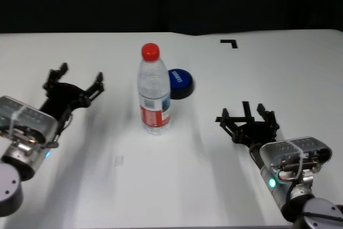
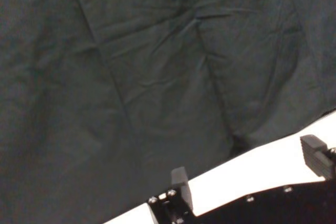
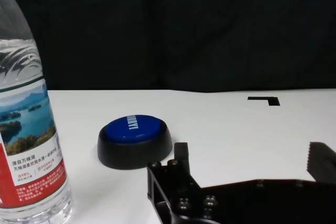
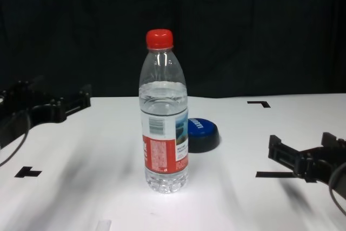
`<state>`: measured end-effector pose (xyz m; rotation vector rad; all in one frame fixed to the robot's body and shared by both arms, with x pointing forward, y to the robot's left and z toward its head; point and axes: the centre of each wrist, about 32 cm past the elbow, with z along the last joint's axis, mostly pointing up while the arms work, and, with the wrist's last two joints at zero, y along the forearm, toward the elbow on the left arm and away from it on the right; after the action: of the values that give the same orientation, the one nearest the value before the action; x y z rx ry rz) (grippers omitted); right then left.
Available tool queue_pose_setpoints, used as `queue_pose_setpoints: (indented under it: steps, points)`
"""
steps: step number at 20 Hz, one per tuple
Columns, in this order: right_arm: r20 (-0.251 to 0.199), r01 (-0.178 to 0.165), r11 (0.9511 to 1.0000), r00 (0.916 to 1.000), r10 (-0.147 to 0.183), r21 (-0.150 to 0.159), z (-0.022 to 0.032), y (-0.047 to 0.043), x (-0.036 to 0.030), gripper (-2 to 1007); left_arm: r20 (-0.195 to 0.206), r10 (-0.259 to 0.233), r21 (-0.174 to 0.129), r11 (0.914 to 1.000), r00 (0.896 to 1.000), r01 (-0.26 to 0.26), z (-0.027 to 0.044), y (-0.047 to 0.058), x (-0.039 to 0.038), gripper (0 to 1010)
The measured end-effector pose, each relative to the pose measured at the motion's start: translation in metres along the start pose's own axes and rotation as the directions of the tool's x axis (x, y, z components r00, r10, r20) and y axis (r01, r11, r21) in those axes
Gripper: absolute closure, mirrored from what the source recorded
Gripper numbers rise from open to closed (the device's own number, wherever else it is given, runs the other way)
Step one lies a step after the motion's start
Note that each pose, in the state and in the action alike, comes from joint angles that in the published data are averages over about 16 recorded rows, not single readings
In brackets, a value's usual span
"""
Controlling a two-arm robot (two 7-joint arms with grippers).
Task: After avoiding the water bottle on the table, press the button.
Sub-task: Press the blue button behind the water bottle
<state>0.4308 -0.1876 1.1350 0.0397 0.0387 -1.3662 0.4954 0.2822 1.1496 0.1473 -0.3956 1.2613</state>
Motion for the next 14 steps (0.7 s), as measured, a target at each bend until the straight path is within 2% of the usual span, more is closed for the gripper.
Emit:
queue_pose_setpoints:
  steps: [14]
  points:
    - [0.0,0.0,1.0,1.0,0.0,0.0,0.0,0.0,0.0,2,0.003,0.076,0.029,0.9967,0.997,-0.076,0.0067,0.029,-0.0195,7]
